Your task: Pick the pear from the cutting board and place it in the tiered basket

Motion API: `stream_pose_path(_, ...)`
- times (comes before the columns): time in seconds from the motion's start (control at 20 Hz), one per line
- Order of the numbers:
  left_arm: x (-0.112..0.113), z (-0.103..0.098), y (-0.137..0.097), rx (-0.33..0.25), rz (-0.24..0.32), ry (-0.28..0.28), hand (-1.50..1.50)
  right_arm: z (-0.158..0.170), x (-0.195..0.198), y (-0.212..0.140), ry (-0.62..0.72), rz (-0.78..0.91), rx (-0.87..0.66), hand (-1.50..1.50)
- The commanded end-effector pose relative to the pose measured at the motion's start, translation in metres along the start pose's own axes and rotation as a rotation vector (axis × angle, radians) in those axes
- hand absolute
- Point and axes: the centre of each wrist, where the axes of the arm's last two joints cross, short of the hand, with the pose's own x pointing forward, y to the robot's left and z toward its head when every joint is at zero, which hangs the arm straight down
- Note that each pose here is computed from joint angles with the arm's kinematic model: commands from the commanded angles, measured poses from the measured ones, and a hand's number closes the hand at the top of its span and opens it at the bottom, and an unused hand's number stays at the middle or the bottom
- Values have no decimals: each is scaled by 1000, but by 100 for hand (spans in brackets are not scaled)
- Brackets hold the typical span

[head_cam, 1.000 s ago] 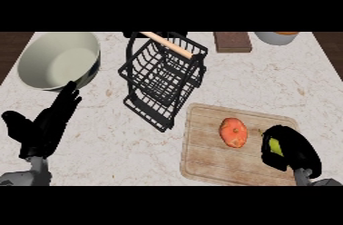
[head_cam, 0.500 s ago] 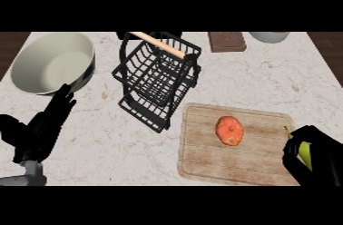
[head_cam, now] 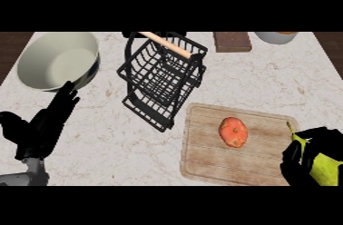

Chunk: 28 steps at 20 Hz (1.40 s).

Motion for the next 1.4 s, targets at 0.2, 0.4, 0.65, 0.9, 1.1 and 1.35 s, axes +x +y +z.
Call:
stream_pose_path(0.2, -9, -13, -25, -30, 8, -6, 0, -13, 78, -3, -97, -72, 50, 150)
stream_pose_path(0.4, -13, 10, -16, -27, 2, -1, 0, -22, 122, 2, -109, -56, 54, 150)
stream_pose_path(0.65, 2, -6, -21, -14, -3, -5, 0, -40, 177, 15, -72, -85, 94, 150)
stream_pose_path(0.9, 4, -10, -26, -27, -3, -10, 0, -85, 205, 57, -37, -102, 90, 150)
stream_pose_path(1.1, -6, -6, -6, -37, -2, 6, 0, -96, 216, 65, -12, -78, 131, 150)
stream_pose_path(1.35, 1, -2, -4, -18, -6, -16, 0, -97, 226, 80, 39, -68, 163, 150)
